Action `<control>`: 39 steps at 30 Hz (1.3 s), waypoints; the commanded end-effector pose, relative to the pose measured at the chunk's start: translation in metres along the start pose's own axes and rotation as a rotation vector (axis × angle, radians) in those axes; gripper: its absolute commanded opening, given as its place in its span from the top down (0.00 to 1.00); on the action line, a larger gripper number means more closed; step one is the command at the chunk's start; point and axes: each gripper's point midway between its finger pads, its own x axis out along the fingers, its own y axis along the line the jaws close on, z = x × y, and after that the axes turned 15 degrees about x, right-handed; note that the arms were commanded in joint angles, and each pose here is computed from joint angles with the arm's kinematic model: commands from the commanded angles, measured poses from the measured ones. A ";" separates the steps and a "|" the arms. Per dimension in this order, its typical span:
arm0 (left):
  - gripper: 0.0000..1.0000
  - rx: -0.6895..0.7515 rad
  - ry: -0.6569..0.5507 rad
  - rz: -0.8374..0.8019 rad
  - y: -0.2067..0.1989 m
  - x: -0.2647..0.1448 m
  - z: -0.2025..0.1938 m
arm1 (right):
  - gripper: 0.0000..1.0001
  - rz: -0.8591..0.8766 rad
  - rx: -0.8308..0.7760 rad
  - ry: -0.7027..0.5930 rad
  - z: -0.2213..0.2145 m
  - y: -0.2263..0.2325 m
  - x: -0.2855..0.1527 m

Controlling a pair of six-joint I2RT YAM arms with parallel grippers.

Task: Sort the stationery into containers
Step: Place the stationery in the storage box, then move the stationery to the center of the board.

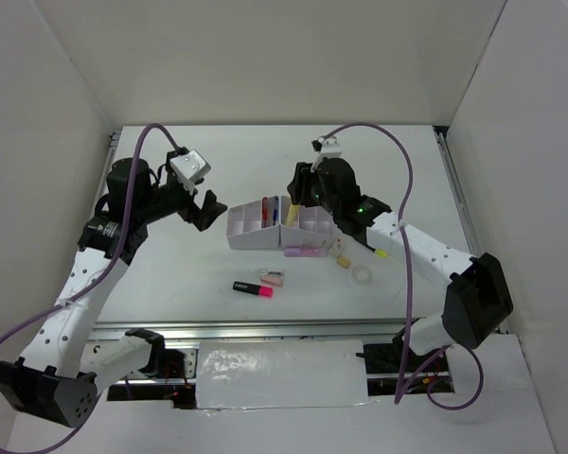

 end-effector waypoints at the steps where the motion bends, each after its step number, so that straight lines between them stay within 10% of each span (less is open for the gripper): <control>1: 0.01 0.037 -0.083 -0.046 -0.012 -0.007 0.013 | 0.45 0.042 0.006 -0.064 0.021 0.016 -0.004; 10: 0.09 -0.003 -0.131 -0.117 -0.033 -0.010 0.012 | 0.57 0.196 -0.156 -0.045 0.051 0.025 -0.064; 18: 0.21 -0.091 -0.143 -0.198 -0.063 -0.005 0.003 | 0.64 0.260 -0.477 0.090 -0.007 -0.012 -0.107; 27: 0.22 -0.371 -0.198 -0.308 -0.163 0.005 -0.010 | 0.97 0.010 -0.039 0.146 -0.040 -0.077 -0.129; 31: 0.42 -0.456 -0.149 -0.239 -0.163 0.022 -0.031 | 1.00 -0.049 0.084 0.113 -0.041 -0.089 -0.129; 35: 0.63 -0.290 -0.083 -0.185 -0.162 0.038 -0.057 | 1.00 -0.110 0.110 0.060 -0.038 -0.107 -0.128; 39: 0.53 0.064 -0.079 -0.230 -0.187 0.048 -0.054 | 1.00 -0.145 0.116 0.032 -0.031 -0.122 -0.131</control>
